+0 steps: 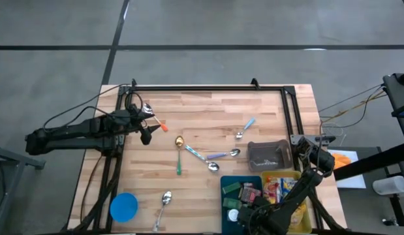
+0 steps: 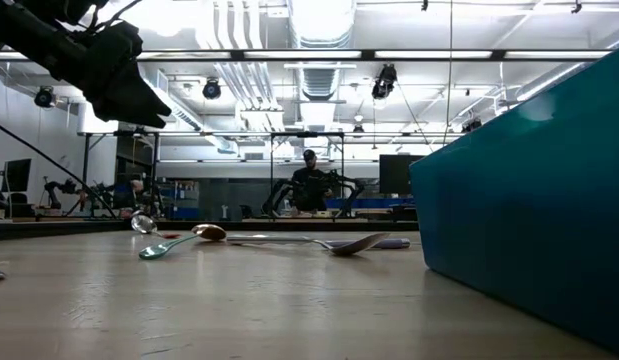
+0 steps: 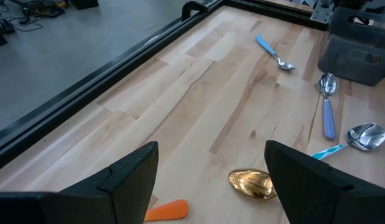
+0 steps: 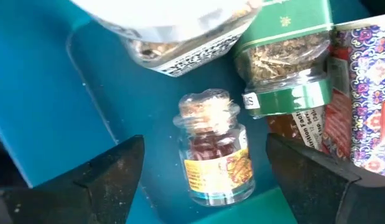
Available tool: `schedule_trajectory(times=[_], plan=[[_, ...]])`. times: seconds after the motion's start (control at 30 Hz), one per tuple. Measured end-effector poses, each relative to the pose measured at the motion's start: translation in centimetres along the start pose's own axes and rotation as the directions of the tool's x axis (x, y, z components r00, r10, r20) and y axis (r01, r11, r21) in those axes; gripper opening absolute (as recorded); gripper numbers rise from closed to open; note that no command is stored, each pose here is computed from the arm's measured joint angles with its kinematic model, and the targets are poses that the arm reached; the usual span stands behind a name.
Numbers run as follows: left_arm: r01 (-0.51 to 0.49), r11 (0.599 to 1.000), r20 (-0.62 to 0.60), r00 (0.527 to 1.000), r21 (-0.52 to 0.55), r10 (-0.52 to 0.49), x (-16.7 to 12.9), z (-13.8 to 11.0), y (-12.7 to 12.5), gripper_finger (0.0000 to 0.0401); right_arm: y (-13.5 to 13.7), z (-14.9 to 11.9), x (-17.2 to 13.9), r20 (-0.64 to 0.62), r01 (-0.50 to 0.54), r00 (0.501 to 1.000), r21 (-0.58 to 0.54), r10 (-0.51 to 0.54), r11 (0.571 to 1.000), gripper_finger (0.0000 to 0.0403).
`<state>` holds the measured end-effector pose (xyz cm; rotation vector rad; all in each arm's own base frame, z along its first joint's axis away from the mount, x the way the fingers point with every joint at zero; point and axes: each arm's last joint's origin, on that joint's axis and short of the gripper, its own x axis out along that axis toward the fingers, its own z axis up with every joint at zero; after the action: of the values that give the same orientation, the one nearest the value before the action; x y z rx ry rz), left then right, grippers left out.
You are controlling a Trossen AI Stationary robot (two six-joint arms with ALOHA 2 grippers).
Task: Pick & Place Food Item
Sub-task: Put the blue spoon into the black bin
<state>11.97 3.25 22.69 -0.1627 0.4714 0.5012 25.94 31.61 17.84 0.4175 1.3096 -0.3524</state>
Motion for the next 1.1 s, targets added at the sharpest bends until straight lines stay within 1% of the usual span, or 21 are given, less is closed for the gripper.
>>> schedule_trajectory(times=[0.1,0.23,0.4,0.5,0.63,0.8,0.87,0.93,1.0,1.03,1.1], plan=[[0.0,1.0,0.0,1.0,0.0,0.0,0.0,0.0,0.0,0.0298,0.3,0.2,-0.6,0.018,-0.011,1.0,0.001,0.011,1.0,0.0334],[0.0,1.0,0.0,1.0,0.0,0.0,0.0,0.0,0.0,0.0298,0.3,0.3,-2.1,0.105,0.033,0.994,-0.014,-0.031,0.999,0.0334],[0.0,1.0,0.0,1.0,0.0,0.0,0.0,0.0,0.0,0.0298,0.8,-0.6,-4.1,0.247,0.041,0.969,-0.105,-0.014,0.994,0.0334],[0.0,1.0,0.0,1.0,0.0,0.0,0.0,0.0,0.0,0.0298,0.8,-1.0,-5.6,0.366,0.049,0.93,-0.149,0.009,0.988,0.0334],[0.0,1.0,0.001,1.0,0.0,0.0,0.0,0.0,0.0,0.0298,-0.1,-0.8,-7.5,0.492,0.073,0.871,-0.148,0.009,0.986,0.0334],[0.0,1.0,0.0,1.0,0.0,0.0,0.0,0.0,0.0,0.0298,-1.4,-0.2,-9.5,0.595,0.153,0.804,-0.233,0.017,0.96,0.0334],[0.0,1.0,0.001,1.0,0.0,0.0,0.0,0.0,0.0,0.0298,-2.1,0.3,-10.3,0.645,0.207,0.764,-0.262,0.011,0.943,0.0334],[0.0,1.0,0.0,1.0,0.0,0.0,0.0,0.0,0.0,0.0298,-3.0,0.8,-11.0,0.699,0.26,0.715,-0.266,0.0,0.928,0.0334],[0.0,1.0,0.001,1.0,-0.001,0.0,0.0,0.0,0.0,0.0298,-4.0,1.5,-11.7,0.732,0.295,0.681,-0.261,-0.011,0.919,0.0334],[0.0,1.0,0.0,1.0,0.0,0.0,0.0,0.0,0.0,0.0298,-4.5,1.9,-11.9,0.743,0.3,0.669,-0.254,-0.014,0.92,0.0334],[0.0,1.0,0.0,1.0,0.0,0.0,0.0,0.0,0.0,0.0298,-5.7,2.6,-12.3,0.751,0.299,0.66,-0.24,-0.019,0.924,0.0334]])
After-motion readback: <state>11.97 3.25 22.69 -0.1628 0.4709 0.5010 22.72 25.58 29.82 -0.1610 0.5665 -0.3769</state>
